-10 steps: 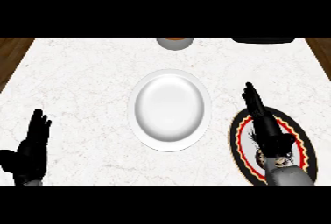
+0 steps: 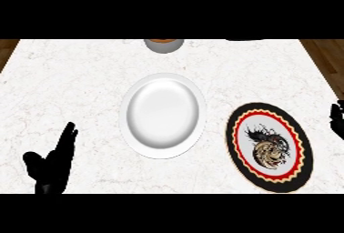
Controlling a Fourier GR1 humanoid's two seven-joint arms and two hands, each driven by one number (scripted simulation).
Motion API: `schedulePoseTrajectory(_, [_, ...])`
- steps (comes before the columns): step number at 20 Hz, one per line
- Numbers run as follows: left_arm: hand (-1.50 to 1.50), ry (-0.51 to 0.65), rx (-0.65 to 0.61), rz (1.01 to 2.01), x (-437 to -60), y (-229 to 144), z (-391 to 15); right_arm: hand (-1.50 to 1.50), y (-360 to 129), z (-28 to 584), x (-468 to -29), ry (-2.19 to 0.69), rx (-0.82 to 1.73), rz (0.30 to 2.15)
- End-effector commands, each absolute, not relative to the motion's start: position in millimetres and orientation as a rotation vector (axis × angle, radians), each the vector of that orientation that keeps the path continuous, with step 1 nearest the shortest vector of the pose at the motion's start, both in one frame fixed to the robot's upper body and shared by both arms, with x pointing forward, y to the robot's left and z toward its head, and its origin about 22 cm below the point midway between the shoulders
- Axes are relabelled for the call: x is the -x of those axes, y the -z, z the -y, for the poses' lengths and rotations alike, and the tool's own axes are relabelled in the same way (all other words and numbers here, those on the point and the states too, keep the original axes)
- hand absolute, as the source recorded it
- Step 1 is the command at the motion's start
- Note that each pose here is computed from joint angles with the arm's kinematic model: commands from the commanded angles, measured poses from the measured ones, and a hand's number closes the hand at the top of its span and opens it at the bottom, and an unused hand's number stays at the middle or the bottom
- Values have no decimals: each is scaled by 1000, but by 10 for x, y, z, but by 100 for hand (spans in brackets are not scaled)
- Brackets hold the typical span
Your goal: Pick the cupcake from the plate and place it in the plate
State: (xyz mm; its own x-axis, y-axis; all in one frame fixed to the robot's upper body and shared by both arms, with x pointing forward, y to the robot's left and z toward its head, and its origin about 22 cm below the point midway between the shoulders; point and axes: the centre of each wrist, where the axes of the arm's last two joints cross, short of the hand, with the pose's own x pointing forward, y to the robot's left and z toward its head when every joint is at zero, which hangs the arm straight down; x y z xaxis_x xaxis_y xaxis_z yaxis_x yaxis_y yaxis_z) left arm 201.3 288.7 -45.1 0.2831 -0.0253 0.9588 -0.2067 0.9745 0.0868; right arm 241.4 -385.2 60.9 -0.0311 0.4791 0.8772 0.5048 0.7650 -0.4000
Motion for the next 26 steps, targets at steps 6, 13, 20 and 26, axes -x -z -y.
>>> schedulePoseTrajectory(6, [0, -31, -11, 1173, -2181, 483, -2567, -150, -535, 4157, -1378, 313, 1047, 1723])
schedulePoseTrajectory(13, [0, -26, -27, 1187, -2270, 323, -2457, -150, -831, 4128, -1030, -31, 1012, 1461])
schedulePoseTrajectory(20, [0, -4, -23, 1171, -2336, 380, -2528, -150, -1256, 3819, -1054, -315, 917, 1213])
schedulePoseTrajectory(26, [0, 18, -7, 1187, -2218, 461, -2410, -150, -1293, 3414, -1258, -365, 930, 1080])
